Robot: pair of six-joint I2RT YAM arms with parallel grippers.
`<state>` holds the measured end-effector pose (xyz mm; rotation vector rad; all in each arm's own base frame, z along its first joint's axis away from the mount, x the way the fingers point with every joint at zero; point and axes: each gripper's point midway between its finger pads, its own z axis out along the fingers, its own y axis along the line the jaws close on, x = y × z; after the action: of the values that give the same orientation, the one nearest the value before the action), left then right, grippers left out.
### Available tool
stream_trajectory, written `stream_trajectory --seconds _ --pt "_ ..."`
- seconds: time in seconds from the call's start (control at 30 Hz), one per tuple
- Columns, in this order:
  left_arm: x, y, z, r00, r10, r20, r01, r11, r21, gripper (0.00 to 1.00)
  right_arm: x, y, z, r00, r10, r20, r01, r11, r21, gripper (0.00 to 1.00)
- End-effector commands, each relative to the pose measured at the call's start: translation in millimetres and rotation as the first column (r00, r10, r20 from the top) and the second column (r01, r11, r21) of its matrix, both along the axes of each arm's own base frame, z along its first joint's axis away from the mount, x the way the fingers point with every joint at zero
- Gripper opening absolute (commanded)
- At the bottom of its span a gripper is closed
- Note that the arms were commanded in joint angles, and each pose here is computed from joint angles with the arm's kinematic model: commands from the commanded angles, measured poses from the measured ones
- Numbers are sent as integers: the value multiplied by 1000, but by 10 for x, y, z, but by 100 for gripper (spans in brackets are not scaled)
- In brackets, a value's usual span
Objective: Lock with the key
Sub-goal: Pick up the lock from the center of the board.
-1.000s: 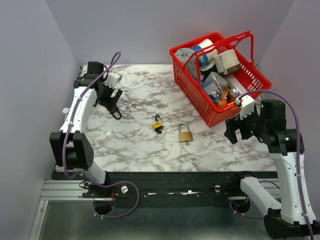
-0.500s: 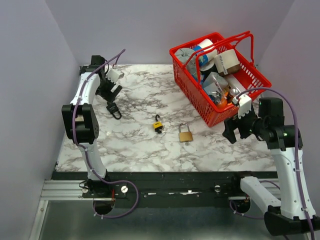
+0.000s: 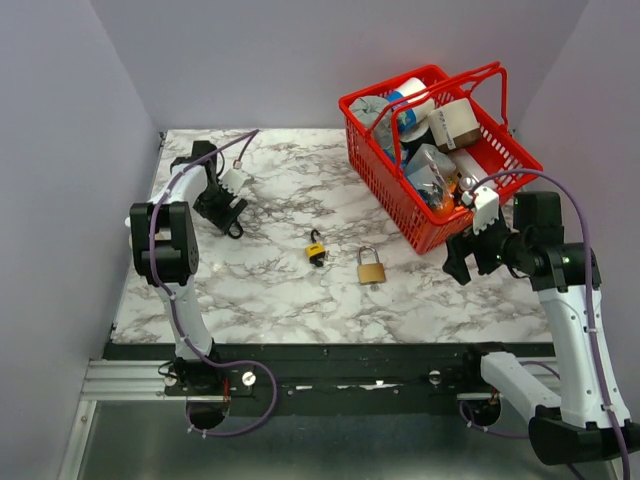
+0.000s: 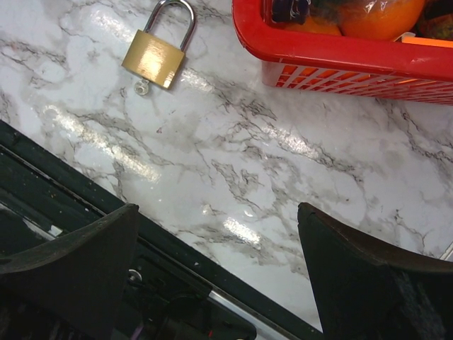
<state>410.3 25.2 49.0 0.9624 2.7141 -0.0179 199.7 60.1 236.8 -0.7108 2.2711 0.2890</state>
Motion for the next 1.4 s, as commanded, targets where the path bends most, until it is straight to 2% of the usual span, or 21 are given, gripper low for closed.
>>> stream_trajectory --seconds 0.0,0.43,0.7,1.0,1.3,1.37 --pt "199 -12 -98 998 -27 52 27 1000 2 88 8 33 28 1000 9 -5 -9 1000 20 100" --pt "452 -57 -126 995 -31 95 35 999 -32 83 21 23 -18 1000 9 -25 -9 1000 11 100" --pt "472 -141 -21 994 -43 102 52 995 -80 82 26 18 -45 999 12 -34 -12 1000 6 100" --pt "514 -108 -104 995 -37 89 43 997 -69 80 38 22 -58 999 12 -37 -12 1000 8 100" --pt "469 -95 -291 998 -28 48 31 997 -73 71 67 18 -35 999 10 -35 -9 1000 7 100" --pt "483 -99 -300 998 -22 56 26 997 -75 66 74 13 -23 999 8 -33 -7 1000 4 100"
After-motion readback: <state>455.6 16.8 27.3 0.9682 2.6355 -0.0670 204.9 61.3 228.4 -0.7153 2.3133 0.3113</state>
